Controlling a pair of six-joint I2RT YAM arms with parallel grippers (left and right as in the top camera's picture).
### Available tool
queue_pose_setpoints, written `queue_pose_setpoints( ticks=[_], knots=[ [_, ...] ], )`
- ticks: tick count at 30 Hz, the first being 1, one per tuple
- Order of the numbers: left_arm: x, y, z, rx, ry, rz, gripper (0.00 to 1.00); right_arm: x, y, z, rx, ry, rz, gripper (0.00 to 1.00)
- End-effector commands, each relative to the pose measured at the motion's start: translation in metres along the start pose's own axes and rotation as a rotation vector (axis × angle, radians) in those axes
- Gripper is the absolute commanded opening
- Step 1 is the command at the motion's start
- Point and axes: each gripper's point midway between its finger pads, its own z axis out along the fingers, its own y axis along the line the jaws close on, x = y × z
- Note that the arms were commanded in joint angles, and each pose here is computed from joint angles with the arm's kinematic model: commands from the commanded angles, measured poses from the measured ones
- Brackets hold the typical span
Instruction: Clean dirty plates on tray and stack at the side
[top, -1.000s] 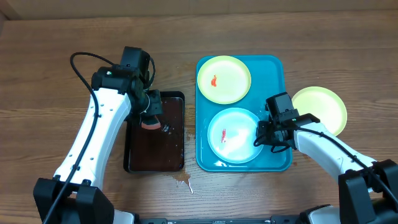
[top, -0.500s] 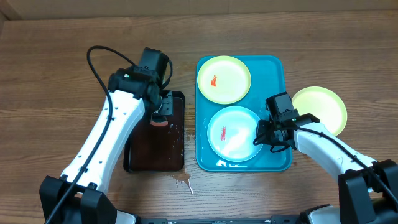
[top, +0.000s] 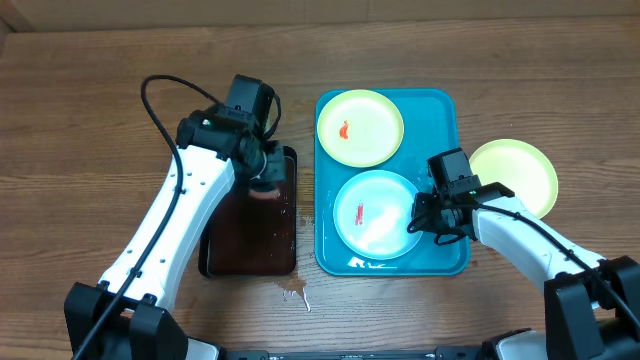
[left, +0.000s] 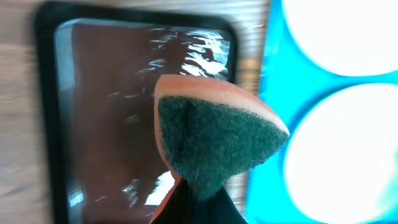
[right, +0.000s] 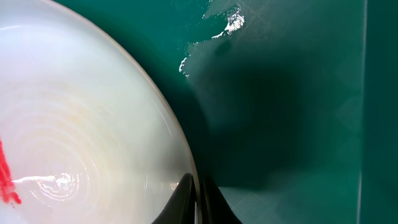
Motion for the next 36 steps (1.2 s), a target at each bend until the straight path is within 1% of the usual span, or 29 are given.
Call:
queue_pose_setpoints(
  ticks=[1,4,8,10,13,17,20,25,26,29,33,36],
  knots=[
    [0.000,-0.064,-0.022,0.278,-0.013,0.042,0.04,0.004,-0.013,0.004,0.056,-0.002,0.020,0.04],
    [0.000,-0.095,-0.022,0.319,-0.055,0.115,0.04,0.004,-0.013,0.004,0.055,-0.002,0.020,0.04],
    [0.010,-0.128,0.000,0.279,-0.064,0.153,0.04,0.004,-0.013,0.004,0.055,-0.001,0.020,0.04],
    [0.021,-0.148,0.017,0.280,-0.035,0.181,0.04,0.004,-0.012,0.004,0.055,-0.001,0.020,0.04],
    [0.041,-0.168,0.050,0.256,0.033,0.162,0.04,0.005,-0.012,0.004,0.050,0.001,0.020,0.04],
    [0.059,-0.169,0.095,0.165,0.111,0.076,0.04,0.005,-0.011,0.004,0.045,0.005,0.021,0.04],
    [0.065,-0.167,0.121,0.137,0.144,0.073,0.04,0.006,-0.010,0.004,0.043,0.006,0.021,0.04],
    [0.079,-0.168,0.155,0.135,0.221,0.072,0.04,0.005,-0.010,0.004,0.042,0.005,0.021,0.04],
    [0.080,-0.167,0.159,0.142,0.242,0.062,0.04,0.005,-0.010,0.004,0.042,0.005,0.021,0.04],
    [0.074,-0.158,0.159,0.128,0.240,0.038,0.05,0.006,-0.010,0.004,0.042,0.007,0.021,0.04],
    [0.061,-0.132,0.159,0.031,0.213,-0.018,0.04,0.006,-0.011,0.004,0.043,0.008,0.021,0.04],
    [0.055,-0.120,0.159,-0.007,0.202,-0.037,0.04,0.006,-0.011,0.004,0.044,0.009,0.021,0.04]
  ],
)
